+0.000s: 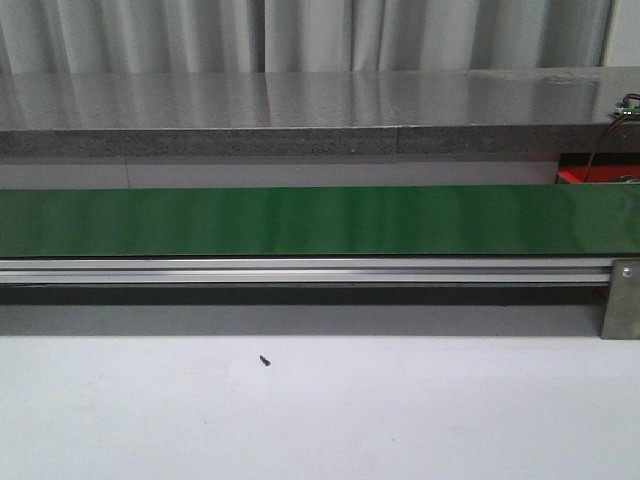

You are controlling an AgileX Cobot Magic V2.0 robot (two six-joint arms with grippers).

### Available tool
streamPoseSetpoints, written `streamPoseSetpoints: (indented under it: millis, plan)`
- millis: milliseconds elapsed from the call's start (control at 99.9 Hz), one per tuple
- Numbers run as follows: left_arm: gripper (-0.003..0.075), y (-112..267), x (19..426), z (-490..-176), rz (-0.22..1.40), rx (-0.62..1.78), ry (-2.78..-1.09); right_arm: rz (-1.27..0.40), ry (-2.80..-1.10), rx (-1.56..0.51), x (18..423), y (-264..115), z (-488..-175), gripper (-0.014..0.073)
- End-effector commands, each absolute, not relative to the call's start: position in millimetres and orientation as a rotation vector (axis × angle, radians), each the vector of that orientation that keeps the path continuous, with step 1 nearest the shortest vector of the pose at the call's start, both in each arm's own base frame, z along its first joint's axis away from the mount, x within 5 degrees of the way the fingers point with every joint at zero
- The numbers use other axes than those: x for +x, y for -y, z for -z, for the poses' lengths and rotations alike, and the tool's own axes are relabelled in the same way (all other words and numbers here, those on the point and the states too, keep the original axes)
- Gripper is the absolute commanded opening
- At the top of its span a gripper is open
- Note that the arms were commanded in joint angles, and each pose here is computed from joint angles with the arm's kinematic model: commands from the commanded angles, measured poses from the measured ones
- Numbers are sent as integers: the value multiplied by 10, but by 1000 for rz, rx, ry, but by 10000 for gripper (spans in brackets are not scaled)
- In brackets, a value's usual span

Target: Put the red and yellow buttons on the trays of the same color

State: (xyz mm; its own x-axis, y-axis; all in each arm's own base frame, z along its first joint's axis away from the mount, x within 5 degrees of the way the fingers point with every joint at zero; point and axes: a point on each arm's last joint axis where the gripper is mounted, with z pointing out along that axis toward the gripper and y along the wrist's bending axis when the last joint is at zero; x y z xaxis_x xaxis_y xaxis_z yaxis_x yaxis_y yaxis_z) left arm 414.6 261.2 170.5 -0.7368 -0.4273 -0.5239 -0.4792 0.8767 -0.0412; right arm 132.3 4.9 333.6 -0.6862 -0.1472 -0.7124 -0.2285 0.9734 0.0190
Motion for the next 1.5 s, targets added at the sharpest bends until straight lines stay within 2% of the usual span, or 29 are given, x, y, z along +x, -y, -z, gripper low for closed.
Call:
streamPoseSetpoints:
  millis: [0,70,170,420,601,791,1001,1491]
  plan:
    - [175,-2611,4184,-2106,-168,-634,-2385,-127,-2270,-256,1341,-54,-3439,-95]
    - [133,-2600,4169,-2129,-163,-635,-2395,-127,-2270,-256,1341,-54,-3439,-95]
    - [115,-2579,4140,-2232,-162,-631,-2392,-127,-2270,-256,1341,-54,-3439,-95]
    - [115,-2432,3942,-2851,-158,-609,-2340,-127,-2270,-256,1341,-54,-3439,-95]
    - [115,-2152,3799,-3290,-143,-542,-2337,-127,-2270,-256,1341,-54,-3439,-95]
    - [115,-1750,3749,-3546,-107,-422,-2369,-127,-2270,-256,1341,-54,-3439,-95]
    - [115,-1291,3757,-3559,-52,-286,-2420,-127,-2270,-256,1341,-54,-3439,-95]
    - [115,-626,3817,-3110,29,-101,-2505,-127,-2271,-257,1341,-55,-3439,-95]
